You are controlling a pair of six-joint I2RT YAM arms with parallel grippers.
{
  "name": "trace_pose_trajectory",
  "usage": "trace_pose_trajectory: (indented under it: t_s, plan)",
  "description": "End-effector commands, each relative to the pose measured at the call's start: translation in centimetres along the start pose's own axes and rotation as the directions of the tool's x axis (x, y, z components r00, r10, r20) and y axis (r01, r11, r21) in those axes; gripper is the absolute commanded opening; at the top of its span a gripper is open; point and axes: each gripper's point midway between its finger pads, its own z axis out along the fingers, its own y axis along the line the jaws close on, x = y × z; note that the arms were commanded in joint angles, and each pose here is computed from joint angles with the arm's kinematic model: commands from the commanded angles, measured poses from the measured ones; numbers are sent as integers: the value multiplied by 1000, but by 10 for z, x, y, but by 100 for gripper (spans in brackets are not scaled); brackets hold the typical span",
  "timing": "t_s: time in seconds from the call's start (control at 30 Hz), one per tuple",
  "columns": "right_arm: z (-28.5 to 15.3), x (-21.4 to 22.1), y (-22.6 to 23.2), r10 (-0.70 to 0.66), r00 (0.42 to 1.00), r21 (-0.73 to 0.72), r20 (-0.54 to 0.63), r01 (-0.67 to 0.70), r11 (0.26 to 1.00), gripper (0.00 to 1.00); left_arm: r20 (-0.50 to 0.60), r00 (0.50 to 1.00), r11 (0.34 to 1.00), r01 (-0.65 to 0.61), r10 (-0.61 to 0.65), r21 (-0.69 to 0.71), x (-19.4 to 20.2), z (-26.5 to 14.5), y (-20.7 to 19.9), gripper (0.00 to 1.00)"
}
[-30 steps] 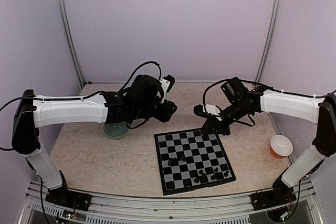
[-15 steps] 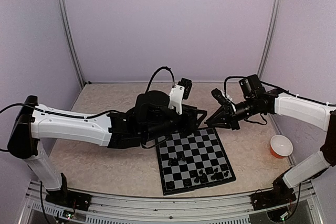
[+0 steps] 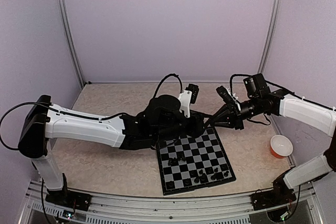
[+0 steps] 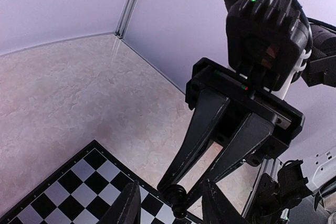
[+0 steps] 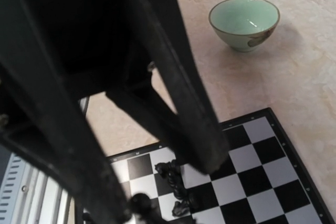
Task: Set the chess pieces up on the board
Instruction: Pass from the right arm to the left
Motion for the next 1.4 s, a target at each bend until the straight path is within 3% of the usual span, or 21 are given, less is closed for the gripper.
trace_pose_trajectory:
  t_s: [0.0,0.3,0.8,1.1,1.17,1.3,1.37]
  plan:
    - [-5,-5,4,-4,1000,-10,28,5,1000,10,-8,1000,998,17,-17,52,-4,1,-16,39]
    - [-6,-6,5,-5,999,-11,33,5,1000,11,-20,1000,999,16,-15,38,1,3,-12,31]
    - [-8,-7,2,3,999,-5,40,-2,1000,11,-41,999,999,29,-27,31,7,7,-11,26]
    - [-8,-4,1,8,999,-6,38,-8,1000,13,-47,999,999,25,-24,26,11,6,-9,12]
    - [-8,-3,2,5,999,-8,35,-5,1000,16,-47,999,1000,18,-17,24,10,5,-8,8]
    - [-8,3,5,-23,1000,-14,18,24,1000,38,-64,998,1000,-12,12,5,5,3,-3,5]
    - [-9,7,2,-36,999,12,-8,37,999,44,-88,995,999,-36,35,-7,-2,-3,-1,5]
